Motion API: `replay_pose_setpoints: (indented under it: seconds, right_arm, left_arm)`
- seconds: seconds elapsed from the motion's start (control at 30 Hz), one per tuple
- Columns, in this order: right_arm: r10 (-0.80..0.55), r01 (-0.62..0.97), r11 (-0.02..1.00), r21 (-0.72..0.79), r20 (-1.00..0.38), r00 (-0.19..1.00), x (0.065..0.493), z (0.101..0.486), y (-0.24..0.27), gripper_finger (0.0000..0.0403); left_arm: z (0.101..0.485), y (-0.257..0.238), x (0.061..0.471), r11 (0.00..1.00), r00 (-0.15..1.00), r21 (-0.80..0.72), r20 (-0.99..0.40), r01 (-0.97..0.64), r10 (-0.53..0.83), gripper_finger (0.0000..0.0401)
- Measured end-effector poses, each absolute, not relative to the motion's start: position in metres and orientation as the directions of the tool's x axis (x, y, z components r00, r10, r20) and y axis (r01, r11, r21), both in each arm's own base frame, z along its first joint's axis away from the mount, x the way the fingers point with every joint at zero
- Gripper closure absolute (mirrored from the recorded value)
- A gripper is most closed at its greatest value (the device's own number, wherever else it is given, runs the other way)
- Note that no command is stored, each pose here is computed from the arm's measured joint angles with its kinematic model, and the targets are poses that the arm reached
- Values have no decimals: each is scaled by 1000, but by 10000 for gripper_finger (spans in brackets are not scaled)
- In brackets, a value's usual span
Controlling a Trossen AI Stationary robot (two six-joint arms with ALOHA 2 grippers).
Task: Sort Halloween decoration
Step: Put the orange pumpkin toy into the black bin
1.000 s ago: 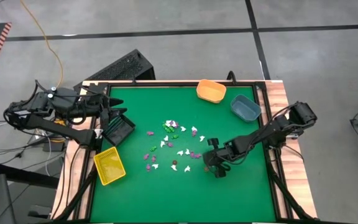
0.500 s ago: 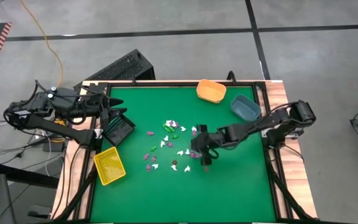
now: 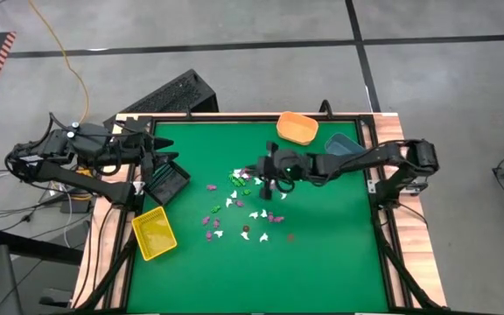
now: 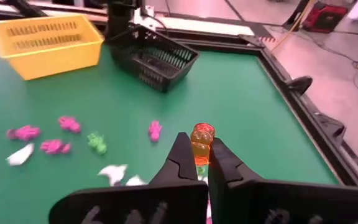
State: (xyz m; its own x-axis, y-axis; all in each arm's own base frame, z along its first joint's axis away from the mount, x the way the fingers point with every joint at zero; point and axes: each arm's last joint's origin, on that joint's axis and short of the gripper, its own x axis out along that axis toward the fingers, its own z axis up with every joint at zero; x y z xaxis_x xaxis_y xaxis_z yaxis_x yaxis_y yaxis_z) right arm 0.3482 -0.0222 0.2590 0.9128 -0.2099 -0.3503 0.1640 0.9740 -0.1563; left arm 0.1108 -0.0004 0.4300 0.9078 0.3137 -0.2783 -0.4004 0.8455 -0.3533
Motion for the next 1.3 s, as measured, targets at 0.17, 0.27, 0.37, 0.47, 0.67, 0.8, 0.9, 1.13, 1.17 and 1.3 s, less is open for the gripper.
replay_pose_setpoints:
  seconds: [0.17, 0.27, 0.37, 0.47, 0.67, 0.8, 0.9, 1.13, 1.17, 1.3]
  right_arm:
    - [-192, 148, 978, -150, -346, 919, 389, 261, -23, 401]
    - [-121, 86, 989, -123, -309, 943, 419, 268, -23, 401]
    - [-57, 29, 994, -103, -282, 958, 447, 271, -24, 401]
    - [-2, -25, 995, -97, -268, 963, 473, 270, -25, 401]
    - [50, -78, 991, -106, -241, 969, 514, 270, -30, 401]
    - [65, -89, 990, -107, -210, 976, 535, 269, -36, 401]
    - [63, -85, 990, -110, -189, 980, 549, 266, -40, 401]
    - [93, -112, 990, -85, -204, 975, 578, 238, -45, 401]
    - [93, -111, 990, -85, -199, 976, 581, 236, -46, 401]
    - [86, -102, 992, -75, -197, 977, 587, 228, -50, 401]
  left_arm:
    - [431, 0, 108, 845, 910, -357, -271, -398, 313, 170]
    - [432, 0, 105, 845, 913, -363, -260, -393, 314, 170]
    - [433, 1, 100, 842, 915, -369, -247, -393, 319, 170]
    - [434, 2, 95, 840, 916, -374, -233, -393, 325, 170]
    - [435, 3, 91, 833, 913, -377, -220, -405, 344, 170]
    - [436, 3, 89, 836, 914, -374, -216, -402, 344, 170]
    - [436, 3, 89, 843, 915, -358, -212, -400, 344, 170]
    - [436, 3, 89, 844, 915, -357, -212, -400, 344, 170]
    - [436, 3, 89, 844, 915, -357, -212, -401, 344, 170]
    - [436, 3, 89, 844, 914, -357, -212, -401, 344, 170]
